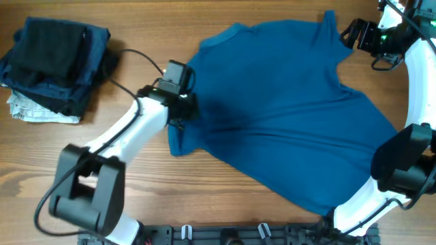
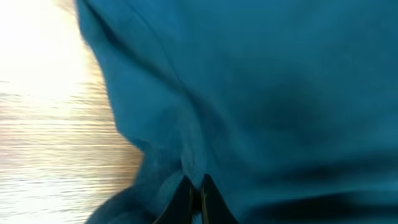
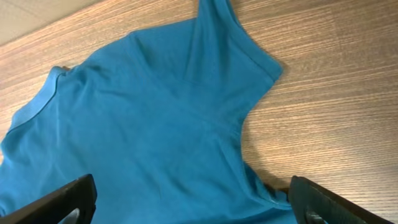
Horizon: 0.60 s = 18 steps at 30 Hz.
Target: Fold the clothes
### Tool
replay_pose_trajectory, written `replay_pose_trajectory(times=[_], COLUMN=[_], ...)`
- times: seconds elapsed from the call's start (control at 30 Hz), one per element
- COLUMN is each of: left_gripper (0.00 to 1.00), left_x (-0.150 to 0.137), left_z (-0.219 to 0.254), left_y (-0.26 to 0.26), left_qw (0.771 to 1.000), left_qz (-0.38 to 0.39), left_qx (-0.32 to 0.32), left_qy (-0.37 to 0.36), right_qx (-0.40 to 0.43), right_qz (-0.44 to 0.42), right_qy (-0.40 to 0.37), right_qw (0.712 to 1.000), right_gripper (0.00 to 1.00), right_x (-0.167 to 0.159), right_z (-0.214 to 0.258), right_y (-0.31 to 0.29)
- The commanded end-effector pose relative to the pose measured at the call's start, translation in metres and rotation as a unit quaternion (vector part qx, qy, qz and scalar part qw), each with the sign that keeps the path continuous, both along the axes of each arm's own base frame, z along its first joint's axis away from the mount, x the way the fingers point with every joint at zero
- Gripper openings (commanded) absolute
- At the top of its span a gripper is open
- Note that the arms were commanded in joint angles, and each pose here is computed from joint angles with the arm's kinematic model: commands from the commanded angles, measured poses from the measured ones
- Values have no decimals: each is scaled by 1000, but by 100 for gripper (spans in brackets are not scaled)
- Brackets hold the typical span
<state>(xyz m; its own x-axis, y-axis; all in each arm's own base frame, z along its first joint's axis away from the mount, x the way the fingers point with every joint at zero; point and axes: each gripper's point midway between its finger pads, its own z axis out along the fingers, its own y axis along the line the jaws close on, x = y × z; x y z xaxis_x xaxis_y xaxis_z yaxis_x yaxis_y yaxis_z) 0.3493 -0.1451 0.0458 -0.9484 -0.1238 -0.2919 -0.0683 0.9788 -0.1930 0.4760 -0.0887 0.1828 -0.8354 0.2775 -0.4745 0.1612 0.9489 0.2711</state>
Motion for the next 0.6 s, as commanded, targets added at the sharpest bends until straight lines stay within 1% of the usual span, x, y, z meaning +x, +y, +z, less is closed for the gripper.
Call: replay_pose_trajectory(times=[0.0,0.03,0.07,0.1,0.13,0.17,0.2,0.27,0.33,0.43,0.57], left_gripper=[10,18,18,24,32,37,38,46,48,53,54], left_x=[-9,-12,-12,-11,-11,-11,-12,-10,-5,5,6], left_z=[-27,-29,-28,-24,-19,-15,-11,8,26,49,47], left_y=[-22,-32,-37,-44,-48,-50,-50,-48,-43,-21,14], left_qw=[1000,999,999,999,999,999,999,999,999,999,999], left_qz=[-12,-25,-30,-38,-43,-45,-45,-43,-35,-7,32], left_qx=[11,7,3,-1,-3,-3,-1,1,7,26,40], left_qy=[24,24,20,13,9,10,12,12,2,-21,-2], right_qx=[-2,-2,-2,-2,-2,-2,-2,-2,-2,-2,-2], right_qz=[-2,-2,-2,-2,-2,-2,-2,-2,-2,-1,-1], right_qy=[4,4,4,4,4,4,4,4,4,4,4], right_qw=[1000,1000,1000,1000,1000,1000,1000,1000,1000,1000,1000], right_gripper=[100,100,100,100,100,100,100,100,100,100,100], right_x=[1,1,1,1,1,1,1,1,1,1,1], right_z=[-5,-4,-4,-5,-5,-4,-4,-5,-4,-5,-4], right_y=[-2,-2,-2,-2,-2,-2,-2,-2,-2,-1,-2])
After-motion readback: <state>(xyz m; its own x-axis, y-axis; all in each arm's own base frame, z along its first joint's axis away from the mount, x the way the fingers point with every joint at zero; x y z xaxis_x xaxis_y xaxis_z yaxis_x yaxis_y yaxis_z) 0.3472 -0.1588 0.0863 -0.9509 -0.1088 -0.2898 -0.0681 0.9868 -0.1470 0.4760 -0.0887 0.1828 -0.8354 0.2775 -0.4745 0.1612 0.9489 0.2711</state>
